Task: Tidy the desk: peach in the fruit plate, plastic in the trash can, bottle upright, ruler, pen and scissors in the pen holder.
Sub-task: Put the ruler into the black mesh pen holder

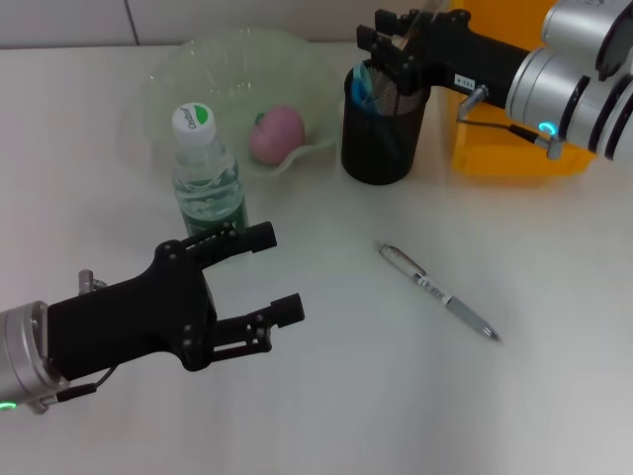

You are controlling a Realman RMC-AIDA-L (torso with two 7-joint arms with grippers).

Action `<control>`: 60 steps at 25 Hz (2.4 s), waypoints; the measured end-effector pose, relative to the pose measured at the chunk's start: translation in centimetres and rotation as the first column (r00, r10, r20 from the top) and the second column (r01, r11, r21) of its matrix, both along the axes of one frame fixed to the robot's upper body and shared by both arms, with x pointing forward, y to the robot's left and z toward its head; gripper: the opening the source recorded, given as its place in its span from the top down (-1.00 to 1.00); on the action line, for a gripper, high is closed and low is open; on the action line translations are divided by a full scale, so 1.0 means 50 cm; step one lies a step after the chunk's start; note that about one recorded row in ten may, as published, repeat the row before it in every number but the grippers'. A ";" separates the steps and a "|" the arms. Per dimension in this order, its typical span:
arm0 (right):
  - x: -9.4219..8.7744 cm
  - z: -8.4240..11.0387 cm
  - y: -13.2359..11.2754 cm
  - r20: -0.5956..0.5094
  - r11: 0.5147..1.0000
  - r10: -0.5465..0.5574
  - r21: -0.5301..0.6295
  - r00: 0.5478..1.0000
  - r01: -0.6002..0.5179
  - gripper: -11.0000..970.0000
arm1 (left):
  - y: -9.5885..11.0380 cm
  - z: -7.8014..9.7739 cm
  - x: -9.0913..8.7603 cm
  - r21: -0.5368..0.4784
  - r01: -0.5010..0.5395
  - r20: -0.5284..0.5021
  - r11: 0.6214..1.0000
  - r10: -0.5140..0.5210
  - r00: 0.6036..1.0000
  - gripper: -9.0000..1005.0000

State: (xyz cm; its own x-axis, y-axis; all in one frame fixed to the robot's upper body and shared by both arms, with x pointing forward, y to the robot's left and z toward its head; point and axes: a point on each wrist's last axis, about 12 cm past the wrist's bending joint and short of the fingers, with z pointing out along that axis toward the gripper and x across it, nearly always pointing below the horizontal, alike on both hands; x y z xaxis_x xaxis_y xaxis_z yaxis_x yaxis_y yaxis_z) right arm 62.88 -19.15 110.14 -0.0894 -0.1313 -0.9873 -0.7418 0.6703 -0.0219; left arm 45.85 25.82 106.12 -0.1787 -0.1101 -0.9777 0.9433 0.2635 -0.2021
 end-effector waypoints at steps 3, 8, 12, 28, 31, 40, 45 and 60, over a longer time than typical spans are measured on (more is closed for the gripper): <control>0.002 0.005 0.002 0.010 1.000 0.004 -0.003 1.000 -0.004 0.47 | 0.000 0.001 0.001 -0.003 -0.002 -0.001 1.000 0.002 1.000 -0.65; -0.003 0.013 0.003 0.023 1.000 0.017 -0.014 1.000 -0.016 0.49 | 0.001 0.002 0.001 -0.008 -0.004 -0.009 1.000 0.004 1.000 -0.65; -0.011 0.016 0.001 0.030 0.999 0.019 -0.029 0.999 -0.019 0.50 | 0.006 0.004 0.001 -0.018 -0.015 -0.014 1.000 0.015 1.000 -0.65; -0.040 0.027 -0.015 0.049 1.000 0.015 -0.019 0.999 -0.014 0.68 | 0.018 0.015 0.008 -0.055 -0.045 -0.073 0.997 0.041 0.997 -0.65; -0.039 0.029 -0.014 0.037 1.000 0.010 -0.006 0.999 -0.010 0.71 | 0.021 0.017 0.010 -0.060 -0.053 -0.080 0.997 0.048 0.996 -0.65; -0.034 0.029 -0.014 0.033 1.000 -0.004 -0.018 0.999 0.005 0.73 | 0.021 0.022 0.015 -0.065 -0.053 -0.079 0.996 0.048 0.996 -0.65; -0.027 0.034 -0.015 0.053 0.999 -0.016 -0.032 0.998 0.018 0.73 | 0.019 0.023 0.017 -0.065 -0.050 -0.074 0.997 0.045 0.996 -0.65; -0.038 0.063 -0.025 0.027 0.998 0.022 0.065 0.999 -0.024 0.47 | 0.030 0.029 0.021 -0.056 -0.069 -0.048 0.996 0.066 0.997 -0.65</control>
State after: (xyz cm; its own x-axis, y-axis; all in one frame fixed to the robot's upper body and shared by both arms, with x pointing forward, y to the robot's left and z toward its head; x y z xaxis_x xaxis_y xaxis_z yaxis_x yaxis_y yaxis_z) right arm 60.96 -20.38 113.31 -0.0612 -0.0683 -0.9958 -0.7566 0.6539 0.0016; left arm 46.92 27.33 107.58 -0.2141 -0.1790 -0.9603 0.9129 0.3130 -0.2619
